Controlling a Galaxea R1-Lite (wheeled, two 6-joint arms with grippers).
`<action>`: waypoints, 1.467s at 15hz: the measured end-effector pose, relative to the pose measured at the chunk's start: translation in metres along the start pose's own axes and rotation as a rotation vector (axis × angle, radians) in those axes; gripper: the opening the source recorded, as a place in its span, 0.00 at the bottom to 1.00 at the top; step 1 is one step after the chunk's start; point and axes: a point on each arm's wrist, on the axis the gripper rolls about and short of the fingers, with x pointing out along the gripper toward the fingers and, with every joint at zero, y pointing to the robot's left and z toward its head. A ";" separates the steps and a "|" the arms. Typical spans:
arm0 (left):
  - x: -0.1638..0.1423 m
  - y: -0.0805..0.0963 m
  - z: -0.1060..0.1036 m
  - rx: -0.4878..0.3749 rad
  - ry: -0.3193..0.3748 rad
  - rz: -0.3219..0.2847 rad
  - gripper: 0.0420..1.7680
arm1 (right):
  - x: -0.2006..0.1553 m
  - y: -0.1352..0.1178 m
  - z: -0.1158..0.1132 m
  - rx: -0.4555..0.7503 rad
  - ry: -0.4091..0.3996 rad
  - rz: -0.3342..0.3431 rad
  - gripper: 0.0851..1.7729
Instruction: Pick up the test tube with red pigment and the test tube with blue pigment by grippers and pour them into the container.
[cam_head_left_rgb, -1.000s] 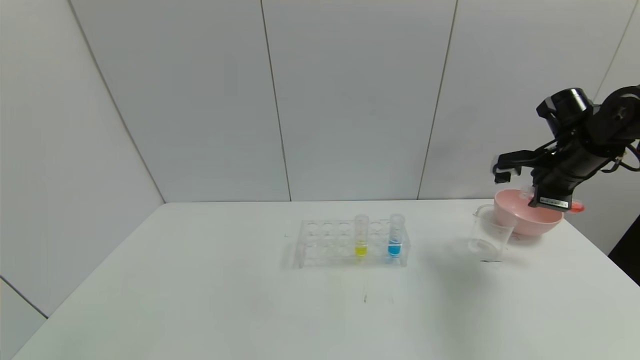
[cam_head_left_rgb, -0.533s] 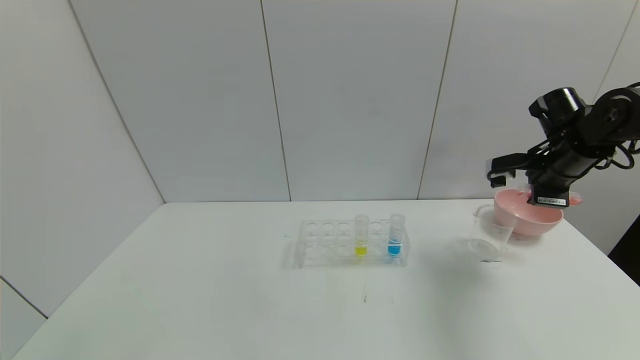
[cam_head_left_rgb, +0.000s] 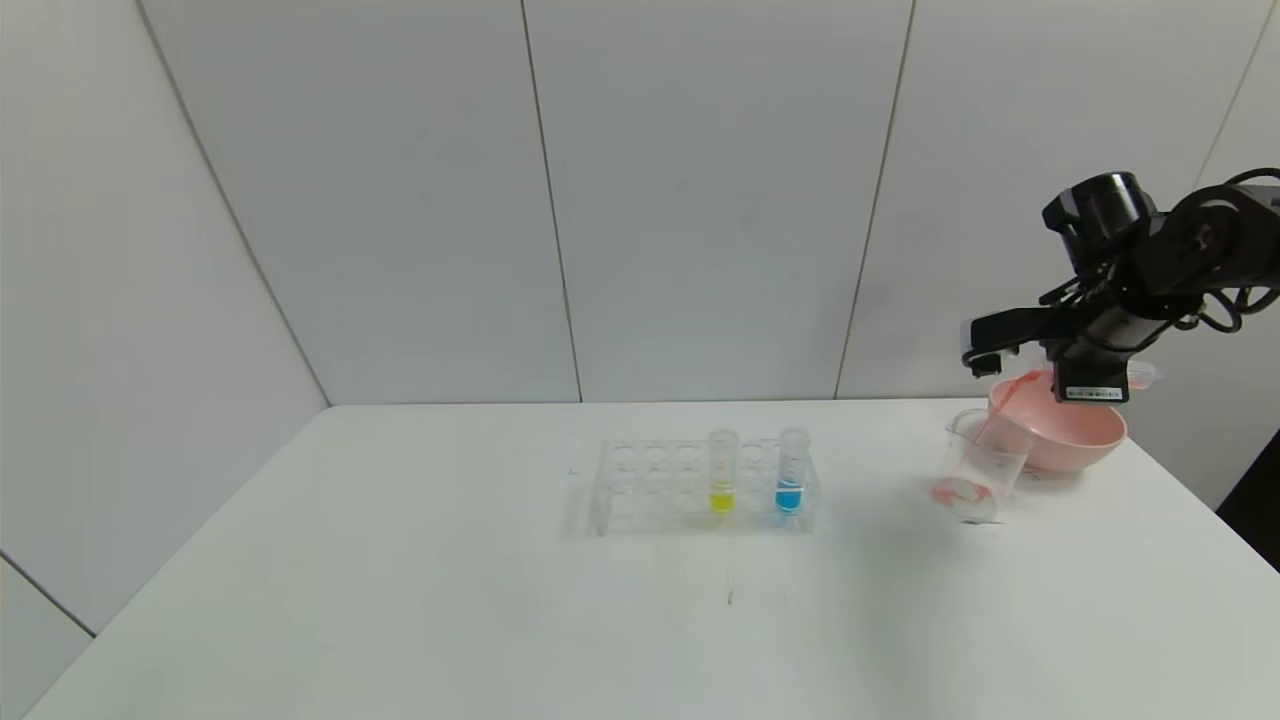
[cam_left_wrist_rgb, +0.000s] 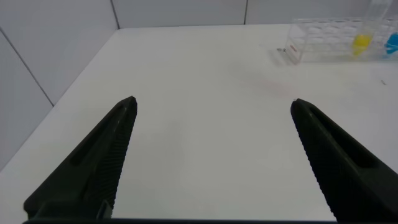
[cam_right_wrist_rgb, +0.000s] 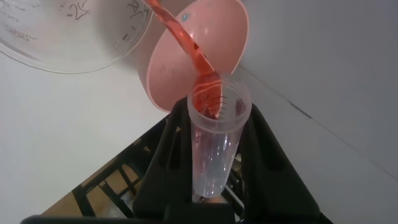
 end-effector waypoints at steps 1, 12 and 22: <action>0.000 0.000 0.000 0.000 0.000 0.000 1.00 | 0.000 0.001 0.003 -0.017 0.004 -0.003 0.25; 0.000 0.000 0.000 0.000 0.000 0.000 1.00 | -0.021 0.001 0.015 -0.219 0.032 -0.049 0.25; 0.000 0.000 0.000 0.000 0.000 0.000 1.00 | -0.038 -0.009 0.003 0.043 -0.136 -0.085 0.25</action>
